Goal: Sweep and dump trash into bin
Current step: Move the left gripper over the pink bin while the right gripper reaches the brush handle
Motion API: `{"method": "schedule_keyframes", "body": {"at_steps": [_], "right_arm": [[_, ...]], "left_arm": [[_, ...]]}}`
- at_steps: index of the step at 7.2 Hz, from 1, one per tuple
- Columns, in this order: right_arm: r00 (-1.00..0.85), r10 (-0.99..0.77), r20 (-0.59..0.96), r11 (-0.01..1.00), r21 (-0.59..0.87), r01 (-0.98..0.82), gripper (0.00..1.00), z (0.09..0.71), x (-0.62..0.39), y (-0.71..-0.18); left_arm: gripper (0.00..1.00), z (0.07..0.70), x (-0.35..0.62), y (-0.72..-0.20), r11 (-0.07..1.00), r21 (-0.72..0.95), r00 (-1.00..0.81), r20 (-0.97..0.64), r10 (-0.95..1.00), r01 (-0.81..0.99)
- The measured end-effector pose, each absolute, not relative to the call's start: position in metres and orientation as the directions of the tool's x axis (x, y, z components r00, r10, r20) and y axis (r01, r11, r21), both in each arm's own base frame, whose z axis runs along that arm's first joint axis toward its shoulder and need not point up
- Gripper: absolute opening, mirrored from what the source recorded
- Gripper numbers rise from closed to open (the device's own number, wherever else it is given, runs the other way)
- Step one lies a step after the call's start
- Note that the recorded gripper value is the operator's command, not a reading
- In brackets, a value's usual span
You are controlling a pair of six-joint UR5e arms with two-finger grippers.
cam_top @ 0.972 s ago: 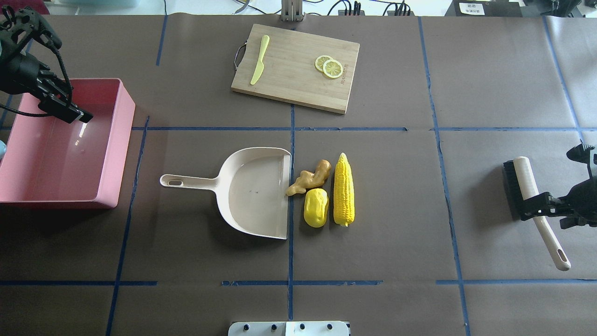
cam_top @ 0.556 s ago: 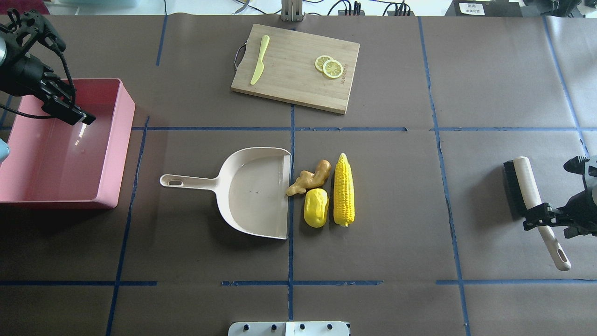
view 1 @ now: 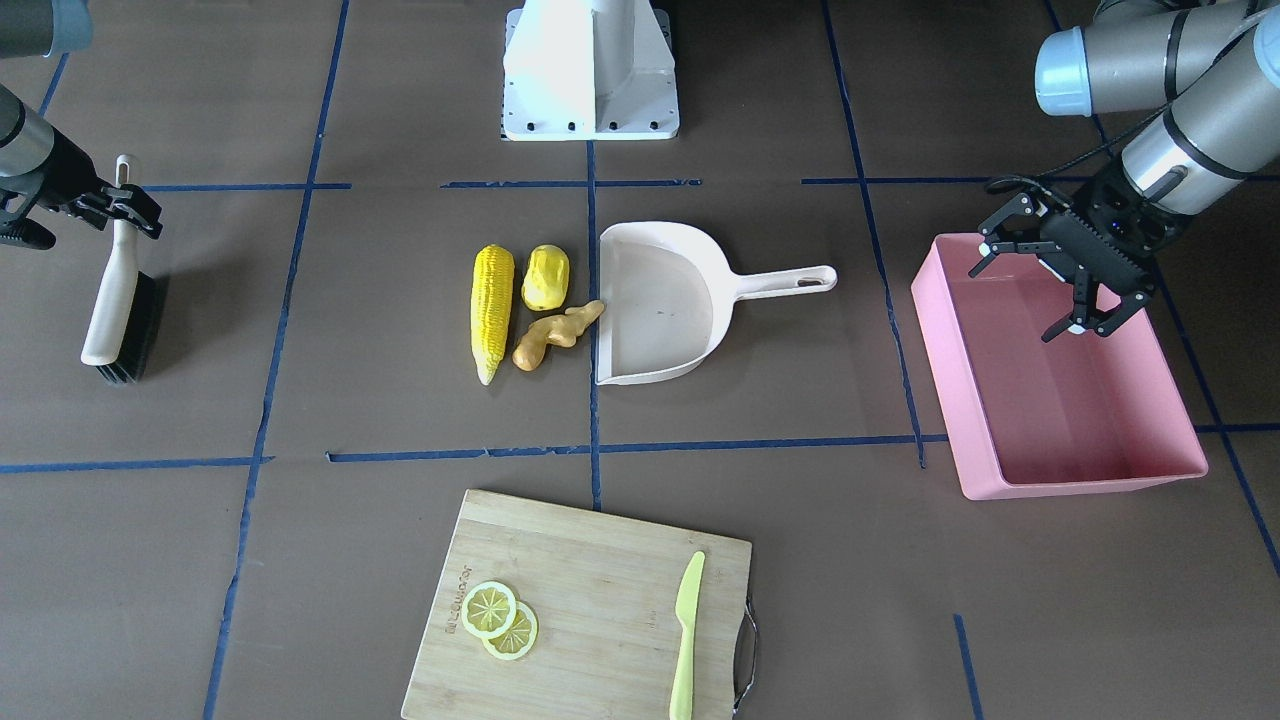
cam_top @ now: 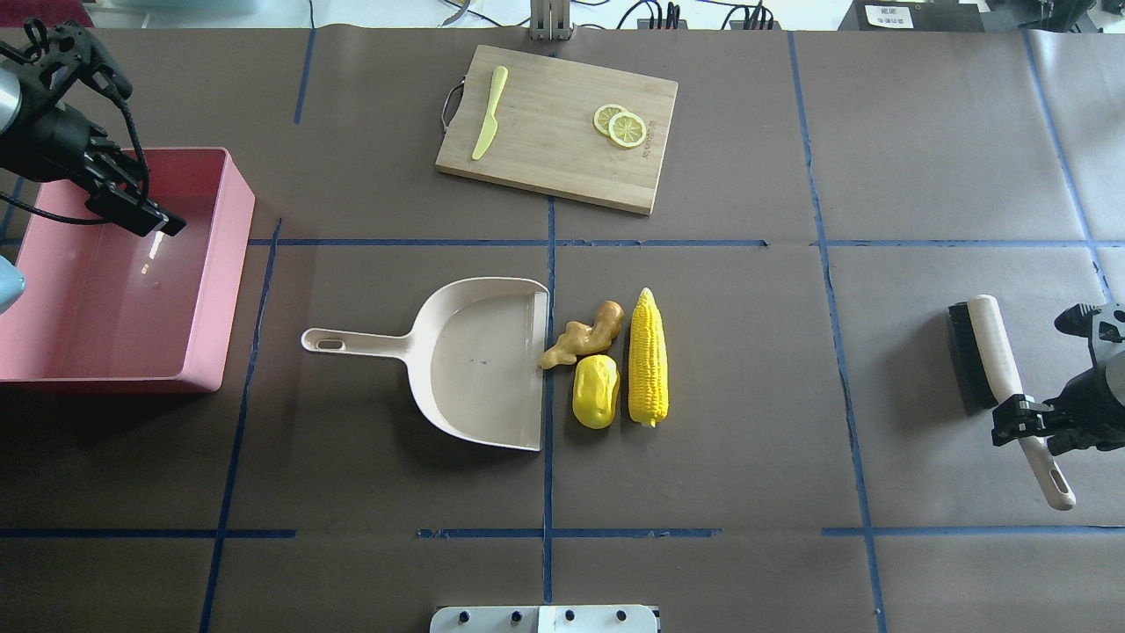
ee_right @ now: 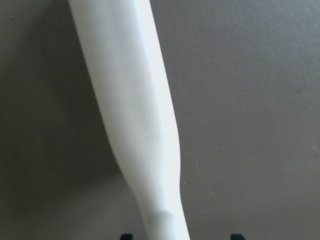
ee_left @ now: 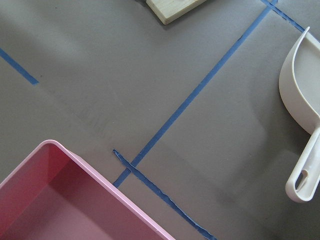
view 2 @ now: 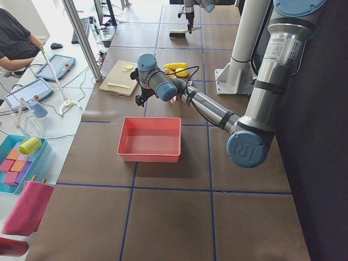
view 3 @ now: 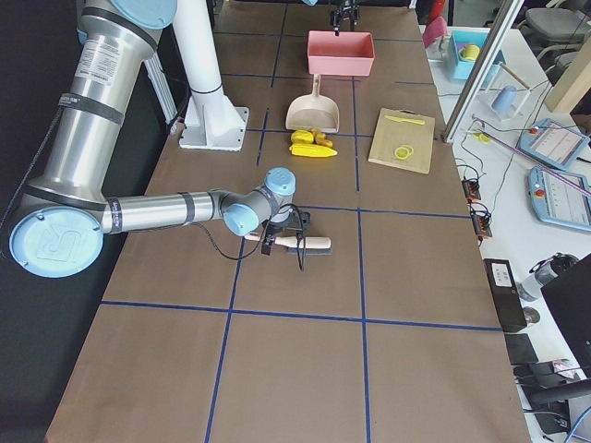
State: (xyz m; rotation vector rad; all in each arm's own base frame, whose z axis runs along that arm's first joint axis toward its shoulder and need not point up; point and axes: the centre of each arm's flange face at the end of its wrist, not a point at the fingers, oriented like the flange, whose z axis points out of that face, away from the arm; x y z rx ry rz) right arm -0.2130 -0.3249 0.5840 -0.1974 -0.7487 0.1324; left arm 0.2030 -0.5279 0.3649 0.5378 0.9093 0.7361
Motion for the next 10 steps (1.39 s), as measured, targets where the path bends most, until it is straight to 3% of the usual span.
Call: {"method": "schedule_keyframes", "body": {"at_steps": [1, 10], "right_arm": [[0.726, 0.179, 0.664, 0.974, -0.222, -0.037, 0.54, 0.5831, -0.2170, -0.3235], [0.719, 0.140, 0.681, 0.980, -0.199, -0.002, 0.54, 0.5822, -0.2115, -0.3225]], "left_arm": [[1.00, 0.3650, 0.2030, -0.5280, 0.638, 0.692, 0.405, -0.505, 0.762, -0.337], [1.00, 0.3633, 0.2030, -0.5279, 0.635, 0.696, 0.404, -0.503, 0.765, -0.336]]}}
